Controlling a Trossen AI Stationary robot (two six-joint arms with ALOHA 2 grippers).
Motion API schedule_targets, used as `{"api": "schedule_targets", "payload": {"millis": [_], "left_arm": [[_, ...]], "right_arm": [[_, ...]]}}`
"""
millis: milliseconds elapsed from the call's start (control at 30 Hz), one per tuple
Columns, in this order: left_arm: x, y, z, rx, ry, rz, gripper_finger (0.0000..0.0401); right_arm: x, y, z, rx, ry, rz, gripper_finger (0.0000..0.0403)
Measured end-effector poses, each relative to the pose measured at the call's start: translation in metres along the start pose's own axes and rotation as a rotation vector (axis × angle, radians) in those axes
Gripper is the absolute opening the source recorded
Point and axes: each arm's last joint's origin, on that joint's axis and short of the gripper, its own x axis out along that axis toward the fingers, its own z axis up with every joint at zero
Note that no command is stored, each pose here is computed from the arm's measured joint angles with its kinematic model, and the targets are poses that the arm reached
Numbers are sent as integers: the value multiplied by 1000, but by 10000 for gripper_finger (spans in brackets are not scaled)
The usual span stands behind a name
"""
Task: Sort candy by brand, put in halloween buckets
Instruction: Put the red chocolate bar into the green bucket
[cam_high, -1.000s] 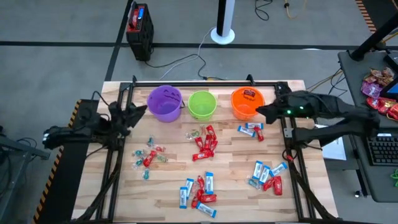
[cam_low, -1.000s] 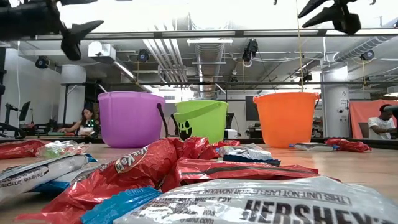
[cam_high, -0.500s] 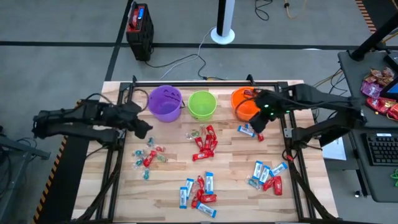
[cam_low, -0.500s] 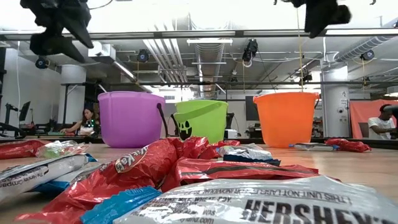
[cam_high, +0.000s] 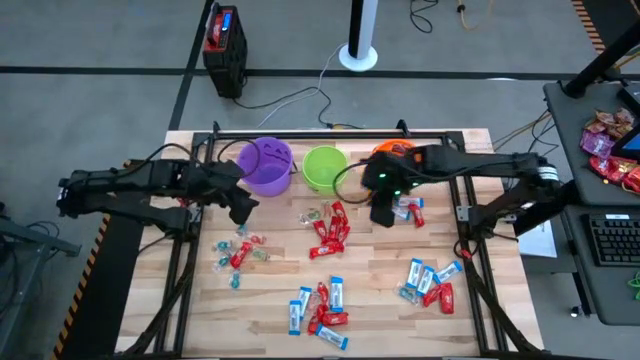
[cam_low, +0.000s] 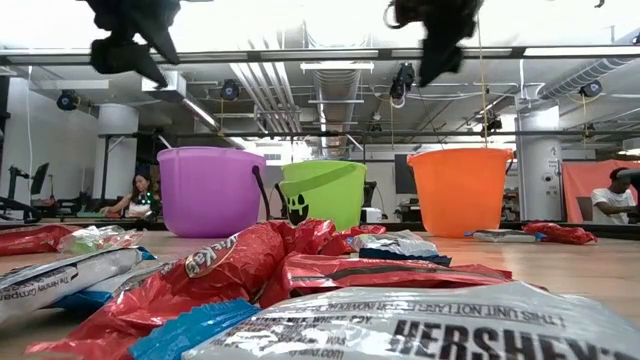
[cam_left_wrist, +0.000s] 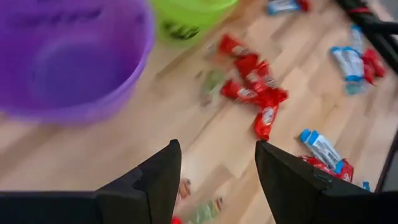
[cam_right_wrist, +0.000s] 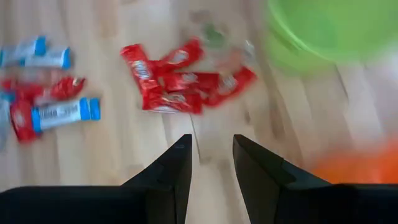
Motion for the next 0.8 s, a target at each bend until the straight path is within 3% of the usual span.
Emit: {"api": "schedule_targets", "payload": {"millis": [133,233,467,633,800], "left_arm": [[-10,-7,5,145,-112,-104,190],[-22,-7,3,191,-154,-149,190],[-45,0,-4,203,-213,-219,190],[-52,5,-7,228,-250,-210,190],[-54,8,-8,227,-266,-184,190]], "right_arm": [[44,16,12,-321,28,52,109],[82,23,15,-430,85,69,109],[151,22,6,-489,263,86,109],[170,20,1,-509,305,92,119],[174,20,3,-554,277,72,166]]}}
